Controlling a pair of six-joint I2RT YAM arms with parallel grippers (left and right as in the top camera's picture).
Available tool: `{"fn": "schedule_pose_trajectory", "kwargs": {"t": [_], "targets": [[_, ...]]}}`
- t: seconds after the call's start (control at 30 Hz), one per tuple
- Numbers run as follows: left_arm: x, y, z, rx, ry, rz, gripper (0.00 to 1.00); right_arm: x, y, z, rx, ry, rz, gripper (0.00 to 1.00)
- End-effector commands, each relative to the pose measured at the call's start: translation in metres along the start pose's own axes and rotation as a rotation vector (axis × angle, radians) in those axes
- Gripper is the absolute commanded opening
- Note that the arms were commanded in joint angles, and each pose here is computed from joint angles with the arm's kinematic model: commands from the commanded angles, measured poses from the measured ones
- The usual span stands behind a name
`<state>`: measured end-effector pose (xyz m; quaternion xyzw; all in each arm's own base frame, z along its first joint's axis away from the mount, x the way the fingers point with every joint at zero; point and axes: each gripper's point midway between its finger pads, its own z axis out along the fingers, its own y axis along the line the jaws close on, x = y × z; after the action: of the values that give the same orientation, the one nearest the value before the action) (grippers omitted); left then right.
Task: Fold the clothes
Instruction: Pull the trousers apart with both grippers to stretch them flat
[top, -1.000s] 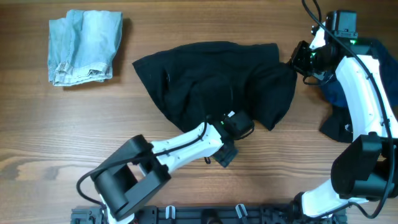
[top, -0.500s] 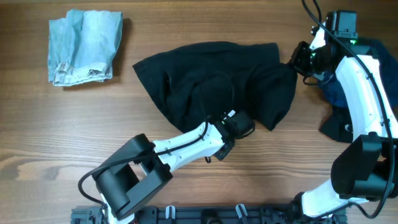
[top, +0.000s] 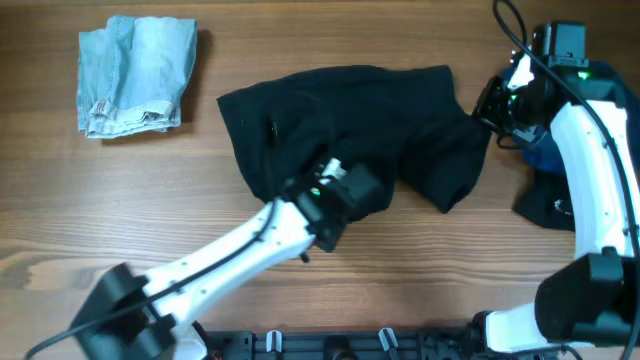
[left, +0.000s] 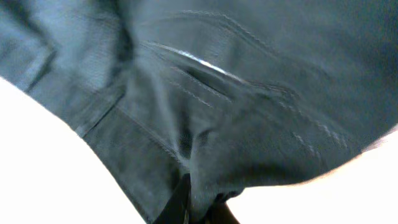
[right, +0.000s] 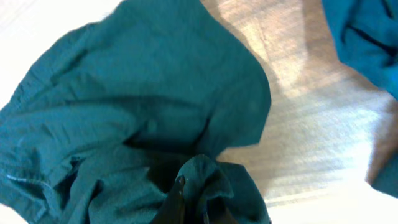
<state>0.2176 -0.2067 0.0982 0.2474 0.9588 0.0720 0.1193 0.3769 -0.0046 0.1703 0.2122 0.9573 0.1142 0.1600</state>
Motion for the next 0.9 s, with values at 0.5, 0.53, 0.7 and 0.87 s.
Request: {"fn": "schedule_pose_trajectory", "kwargs": {"t": [0.5, 0.53, 0.7, 0.87], "targets": [[0.009, 0.129, -0.075, -0.049, -0.194, -0.435, 0.04, 0.011, -0.011, -0.07, 0.064, -0.136, -0.017, 0.04], [0.01, 0.133, -0.076, -0.051, -0.201, -0.447, 0.04, 0.011, -0.01, -0.077, 0.061, -0.156, -0.021, 0.04], [0.007, 0.141, -0.089, -0.033, -0.271, -0.531, 0.04, 0.024, -0.011, -0.098, 0.054, -0.176, -0.021, 0.04], [0.009, 0.147, -0.115, -0.013, -0.375, -0.556, 0.04, 0.03, -0.008, -0.123, 0.027, -0.246, -0.031, 0.04]]}}
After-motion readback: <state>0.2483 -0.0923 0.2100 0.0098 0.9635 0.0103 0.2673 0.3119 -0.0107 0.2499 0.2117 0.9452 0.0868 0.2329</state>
